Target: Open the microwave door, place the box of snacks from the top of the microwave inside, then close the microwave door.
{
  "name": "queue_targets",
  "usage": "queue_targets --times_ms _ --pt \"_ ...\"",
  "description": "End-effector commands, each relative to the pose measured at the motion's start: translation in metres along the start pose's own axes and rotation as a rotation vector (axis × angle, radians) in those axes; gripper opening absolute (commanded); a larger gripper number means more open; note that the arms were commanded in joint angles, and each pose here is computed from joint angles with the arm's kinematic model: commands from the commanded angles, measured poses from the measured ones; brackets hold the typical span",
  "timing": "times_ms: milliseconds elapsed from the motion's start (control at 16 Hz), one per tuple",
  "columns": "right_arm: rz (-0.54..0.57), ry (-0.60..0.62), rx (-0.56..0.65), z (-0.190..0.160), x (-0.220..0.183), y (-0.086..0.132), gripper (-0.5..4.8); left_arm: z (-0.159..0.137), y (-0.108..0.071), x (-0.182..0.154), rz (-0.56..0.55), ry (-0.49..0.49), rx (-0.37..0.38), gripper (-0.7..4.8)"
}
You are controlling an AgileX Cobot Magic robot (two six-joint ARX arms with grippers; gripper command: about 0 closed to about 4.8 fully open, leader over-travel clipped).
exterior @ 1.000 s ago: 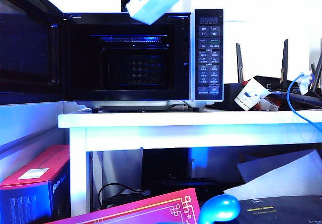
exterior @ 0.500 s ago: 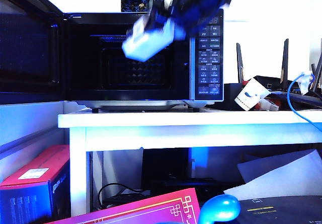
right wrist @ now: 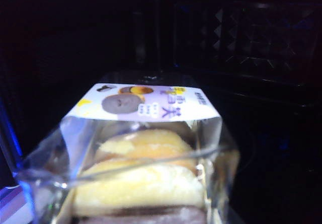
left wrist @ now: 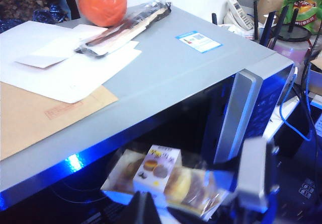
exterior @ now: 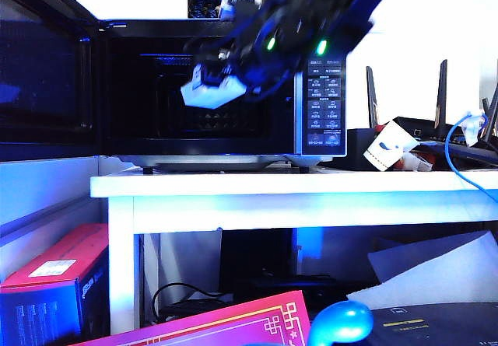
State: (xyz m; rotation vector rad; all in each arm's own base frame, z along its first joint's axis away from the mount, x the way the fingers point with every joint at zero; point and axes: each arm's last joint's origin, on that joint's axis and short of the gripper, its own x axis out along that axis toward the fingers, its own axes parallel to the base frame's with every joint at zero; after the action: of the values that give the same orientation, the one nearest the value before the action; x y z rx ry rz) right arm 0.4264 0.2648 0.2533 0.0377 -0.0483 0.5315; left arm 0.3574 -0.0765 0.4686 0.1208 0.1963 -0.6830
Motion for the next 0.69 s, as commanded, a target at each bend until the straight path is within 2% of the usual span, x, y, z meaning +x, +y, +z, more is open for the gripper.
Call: queue_targets --times_ms 62,187,687 --pt "-0.021 -0.076 0.003 0.002 0.013 -0.001 3.35 0.004 -0.001 -0.004 -0.001 -0.019 0.017 -0.06" --pt "-0.074 -0.078 0.005 0.001 0.027 -0.002 3.35 0.004 -0.001 -0.004 -0.001 -0.019 0.017 -0.06" --pt "-0.091 -0.125 0.009 -0.031 0.08 -0.002 3.35 0.004 -0.001 -0.004 -0.001 -0.018 0.016 -0.06"
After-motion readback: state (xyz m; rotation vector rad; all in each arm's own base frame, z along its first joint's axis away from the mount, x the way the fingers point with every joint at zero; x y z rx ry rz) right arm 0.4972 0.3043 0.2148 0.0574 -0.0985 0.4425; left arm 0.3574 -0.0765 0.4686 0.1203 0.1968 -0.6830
